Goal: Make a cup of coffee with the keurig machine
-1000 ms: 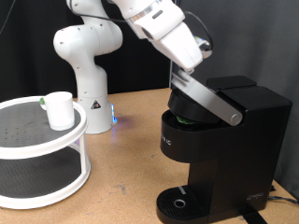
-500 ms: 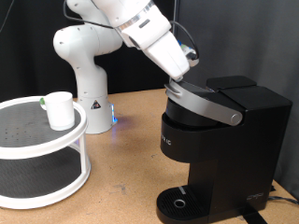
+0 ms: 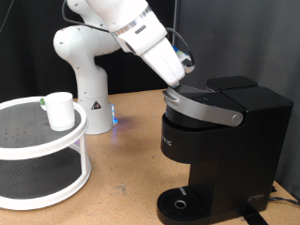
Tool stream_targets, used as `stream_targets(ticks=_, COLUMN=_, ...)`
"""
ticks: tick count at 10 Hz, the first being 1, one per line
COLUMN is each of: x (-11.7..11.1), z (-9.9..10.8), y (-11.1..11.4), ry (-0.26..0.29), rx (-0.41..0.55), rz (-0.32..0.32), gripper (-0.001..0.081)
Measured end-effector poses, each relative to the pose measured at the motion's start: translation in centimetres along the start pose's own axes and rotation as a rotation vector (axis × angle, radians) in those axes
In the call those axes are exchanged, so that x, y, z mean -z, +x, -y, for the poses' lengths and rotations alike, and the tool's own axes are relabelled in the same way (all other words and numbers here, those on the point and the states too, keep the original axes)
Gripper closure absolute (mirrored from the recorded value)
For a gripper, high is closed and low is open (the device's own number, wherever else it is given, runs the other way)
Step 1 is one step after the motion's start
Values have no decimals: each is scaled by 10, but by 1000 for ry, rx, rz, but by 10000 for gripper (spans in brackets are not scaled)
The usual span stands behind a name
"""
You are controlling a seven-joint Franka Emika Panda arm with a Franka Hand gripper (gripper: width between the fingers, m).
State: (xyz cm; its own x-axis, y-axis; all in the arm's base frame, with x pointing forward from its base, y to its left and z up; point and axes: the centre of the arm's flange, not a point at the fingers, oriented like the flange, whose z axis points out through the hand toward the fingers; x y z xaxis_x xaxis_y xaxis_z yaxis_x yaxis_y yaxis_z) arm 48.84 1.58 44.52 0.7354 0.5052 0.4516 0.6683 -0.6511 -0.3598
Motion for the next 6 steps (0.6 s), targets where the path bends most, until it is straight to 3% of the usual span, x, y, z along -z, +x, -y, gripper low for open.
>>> stream_targets(ticks=6, x=-10, z=-4, y=-10, ry=-35, rx=1, rz=21, gripper=806)
